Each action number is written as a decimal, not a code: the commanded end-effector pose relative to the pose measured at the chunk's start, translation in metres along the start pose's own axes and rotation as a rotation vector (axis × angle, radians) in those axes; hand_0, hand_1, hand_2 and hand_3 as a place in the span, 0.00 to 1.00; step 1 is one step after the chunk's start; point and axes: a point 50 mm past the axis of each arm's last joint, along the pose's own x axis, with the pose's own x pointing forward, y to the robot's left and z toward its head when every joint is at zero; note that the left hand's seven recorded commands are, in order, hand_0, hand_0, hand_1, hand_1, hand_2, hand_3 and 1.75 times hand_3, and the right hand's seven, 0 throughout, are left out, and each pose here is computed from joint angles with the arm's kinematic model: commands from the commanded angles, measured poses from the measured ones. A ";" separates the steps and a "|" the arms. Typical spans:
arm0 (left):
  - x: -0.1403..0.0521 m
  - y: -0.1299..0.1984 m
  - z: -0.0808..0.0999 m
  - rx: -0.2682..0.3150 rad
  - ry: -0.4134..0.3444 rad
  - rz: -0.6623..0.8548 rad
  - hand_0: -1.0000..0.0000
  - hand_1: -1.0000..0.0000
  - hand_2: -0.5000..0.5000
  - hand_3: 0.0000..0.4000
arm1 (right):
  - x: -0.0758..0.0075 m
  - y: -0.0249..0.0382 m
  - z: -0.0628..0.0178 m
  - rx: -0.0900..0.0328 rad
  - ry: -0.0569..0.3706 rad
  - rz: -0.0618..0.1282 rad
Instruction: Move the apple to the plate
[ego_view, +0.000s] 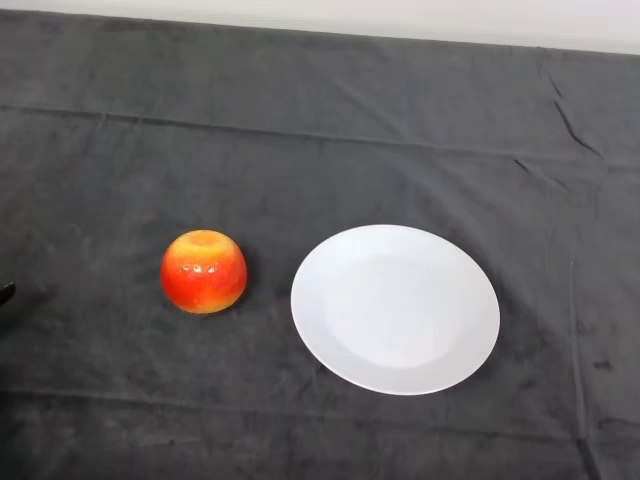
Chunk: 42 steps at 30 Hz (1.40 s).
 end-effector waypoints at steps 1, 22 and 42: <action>0.001 -0.008 0.000 -0.014 0.018 -0.006 1.00 1.00 0.50 0.00 | -0.0705 -0.0172 -0.0543 -0.048 0.326 -0.042; 0.008 -0.005 0.010 -0.022 -0.023 0.000 1.00 1.00 0.50 0.00 | -0.0705 -0.0171 -0.0543 -0.048 0.326 -0.042; 0.012 -0.035 0.036 -0.021 -0.160 -0.073 1.00 1.00 0.50 0.00 | -0.0705 -0.0171 -0.0543 -0.048 0.326 -0.042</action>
